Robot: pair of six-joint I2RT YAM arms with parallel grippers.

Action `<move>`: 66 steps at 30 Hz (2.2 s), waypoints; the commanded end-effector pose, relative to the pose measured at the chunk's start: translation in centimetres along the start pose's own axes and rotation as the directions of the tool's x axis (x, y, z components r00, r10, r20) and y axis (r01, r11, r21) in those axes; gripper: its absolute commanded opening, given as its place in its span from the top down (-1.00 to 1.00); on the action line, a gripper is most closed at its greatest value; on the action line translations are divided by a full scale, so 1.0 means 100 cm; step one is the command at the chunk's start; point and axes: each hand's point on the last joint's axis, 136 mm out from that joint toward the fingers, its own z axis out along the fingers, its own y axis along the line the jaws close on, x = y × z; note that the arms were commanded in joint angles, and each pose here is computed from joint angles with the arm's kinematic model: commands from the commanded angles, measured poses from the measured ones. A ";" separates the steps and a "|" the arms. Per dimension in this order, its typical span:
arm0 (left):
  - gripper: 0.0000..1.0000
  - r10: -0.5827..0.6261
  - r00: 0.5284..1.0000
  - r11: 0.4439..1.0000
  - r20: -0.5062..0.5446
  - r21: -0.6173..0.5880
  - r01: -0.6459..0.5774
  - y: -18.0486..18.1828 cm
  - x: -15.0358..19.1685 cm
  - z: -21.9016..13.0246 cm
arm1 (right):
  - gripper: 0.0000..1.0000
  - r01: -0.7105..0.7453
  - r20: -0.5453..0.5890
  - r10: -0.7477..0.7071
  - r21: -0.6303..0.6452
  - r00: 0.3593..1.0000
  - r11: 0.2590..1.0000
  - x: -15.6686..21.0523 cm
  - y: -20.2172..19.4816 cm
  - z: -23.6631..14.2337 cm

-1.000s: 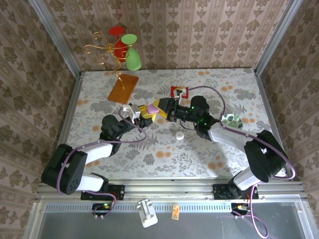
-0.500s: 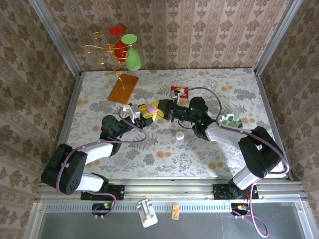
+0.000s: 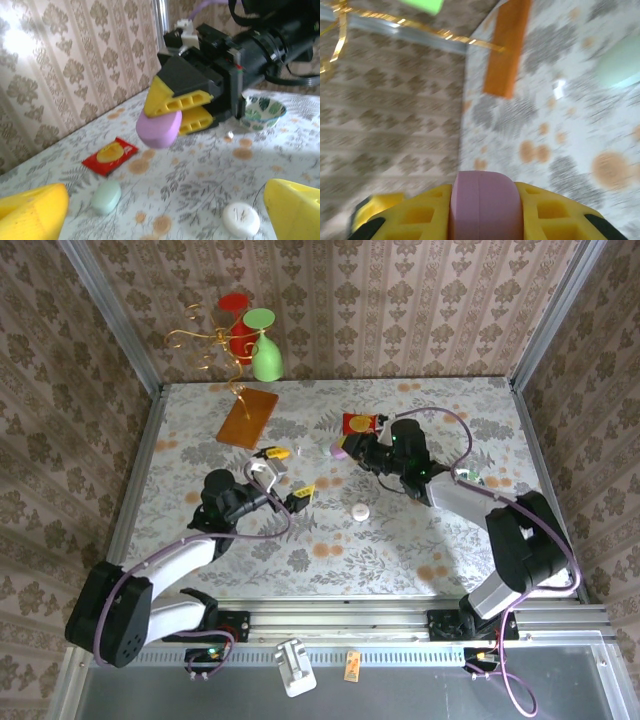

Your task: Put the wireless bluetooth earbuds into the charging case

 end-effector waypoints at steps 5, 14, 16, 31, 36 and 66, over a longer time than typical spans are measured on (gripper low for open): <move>-1.00 0.033 0.985 0.999 -0.166 -0.003 -0.034 -0.011 0.038 -0.001 | 0.57 0.082 0.076 -0.116 0.352 0.990 0.932 -0.043 -0.095 0.028; -1.00 0.032 0.984 0.999 -0.178 0.001 -0.032 -0.013 0.038 0.001 | 0.52 0.027 0.051 -0.053 0.417 0.997 0.908 -0.044 -0.148 0.055; -1.00 0.030 0.984 1.000 -0.175 -0.001 -0.031 -0.013 0.037 0.001 | 0.47 0.023 0.050 -0.050 0.428 0.998 0.903 -0.044 -0.154 0.053; -1.00 -0.064 0.981 0.994 -0.183 -0.100 0.046 0.003 0.036 0.000 | -0.65 0.284 -0.073 -0.307 0.622 0.949 0.730 -0.044 -0.145 -0.036; -1.00 -0.084 0.977 0.991 -0.196 -0.121 0.061 0.004 0.043 -0.006 | -0.71 0.541 -0.373 -0.392 0.611 0.841 0.578 0.007 -0.125 -0.059; -1.00 -0.099 0.971 0.993 -0.219 -0.090 0.081 -0.004 0.054 -0.009 | -0.36 0.778 -0.813 -0.159 0.450 0.561 0.439 0.112 -0.147 -0.029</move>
